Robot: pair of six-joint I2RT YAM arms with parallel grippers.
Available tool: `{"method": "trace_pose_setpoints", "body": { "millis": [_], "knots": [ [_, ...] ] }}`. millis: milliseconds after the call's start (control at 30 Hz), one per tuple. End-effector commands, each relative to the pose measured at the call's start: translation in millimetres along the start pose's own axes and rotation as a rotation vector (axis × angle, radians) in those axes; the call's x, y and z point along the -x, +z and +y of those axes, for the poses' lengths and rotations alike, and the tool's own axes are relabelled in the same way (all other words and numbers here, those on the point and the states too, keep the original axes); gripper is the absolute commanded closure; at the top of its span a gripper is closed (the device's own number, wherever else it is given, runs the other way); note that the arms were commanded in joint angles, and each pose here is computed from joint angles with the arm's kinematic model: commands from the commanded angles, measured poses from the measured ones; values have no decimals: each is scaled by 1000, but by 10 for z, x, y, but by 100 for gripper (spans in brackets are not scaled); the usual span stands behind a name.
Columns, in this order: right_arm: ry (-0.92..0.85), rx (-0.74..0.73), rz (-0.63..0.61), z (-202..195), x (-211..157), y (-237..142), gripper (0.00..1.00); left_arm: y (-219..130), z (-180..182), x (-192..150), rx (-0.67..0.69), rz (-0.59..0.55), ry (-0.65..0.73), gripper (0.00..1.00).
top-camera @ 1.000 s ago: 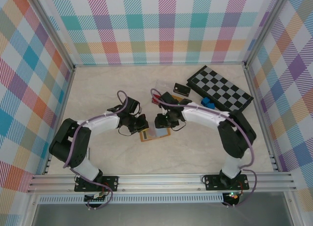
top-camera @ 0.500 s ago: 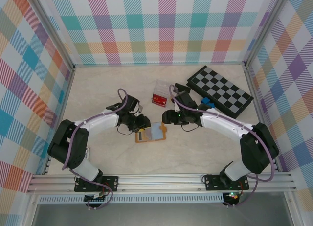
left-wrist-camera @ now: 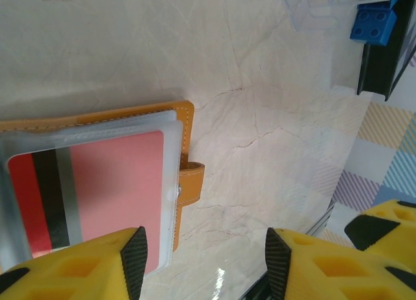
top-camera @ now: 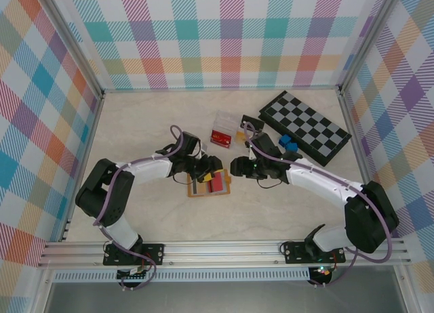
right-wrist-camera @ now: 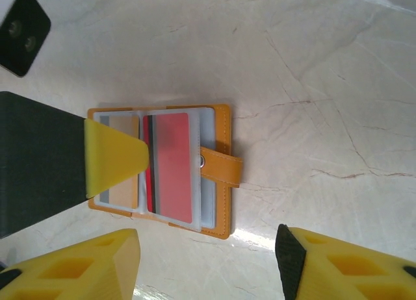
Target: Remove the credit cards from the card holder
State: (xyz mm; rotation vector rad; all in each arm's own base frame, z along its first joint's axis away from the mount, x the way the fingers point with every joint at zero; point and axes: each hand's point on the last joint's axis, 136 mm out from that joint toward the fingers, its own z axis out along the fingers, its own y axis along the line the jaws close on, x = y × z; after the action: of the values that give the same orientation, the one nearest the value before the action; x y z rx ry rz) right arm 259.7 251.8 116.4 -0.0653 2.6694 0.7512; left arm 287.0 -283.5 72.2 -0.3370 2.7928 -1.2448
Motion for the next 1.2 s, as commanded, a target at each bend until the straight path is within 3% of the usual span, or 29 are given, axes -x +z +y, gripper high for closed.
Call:
{"method": "trace_pose_setpoints", "body": {
  "millis": [0,300,467,667,1167],
  "knots": [
    [6,41,20,108,-12,-51,44,-141,-11,84,-14,-75,-26,51],
    [-57,37,129,379,-111,275,67,-543,329,100,87,-222,-155,63],
    [-35,32,174,407,-140,552,74,-621,322,47,116,-209,-119,64],
    [15,2,217,353,-169,840,85,-442,320,16,57,-154,-147,73],
    [39,-127,268,99,-254,1039,86,-167,422,52,90,-67,-122,77]
  ]
}}
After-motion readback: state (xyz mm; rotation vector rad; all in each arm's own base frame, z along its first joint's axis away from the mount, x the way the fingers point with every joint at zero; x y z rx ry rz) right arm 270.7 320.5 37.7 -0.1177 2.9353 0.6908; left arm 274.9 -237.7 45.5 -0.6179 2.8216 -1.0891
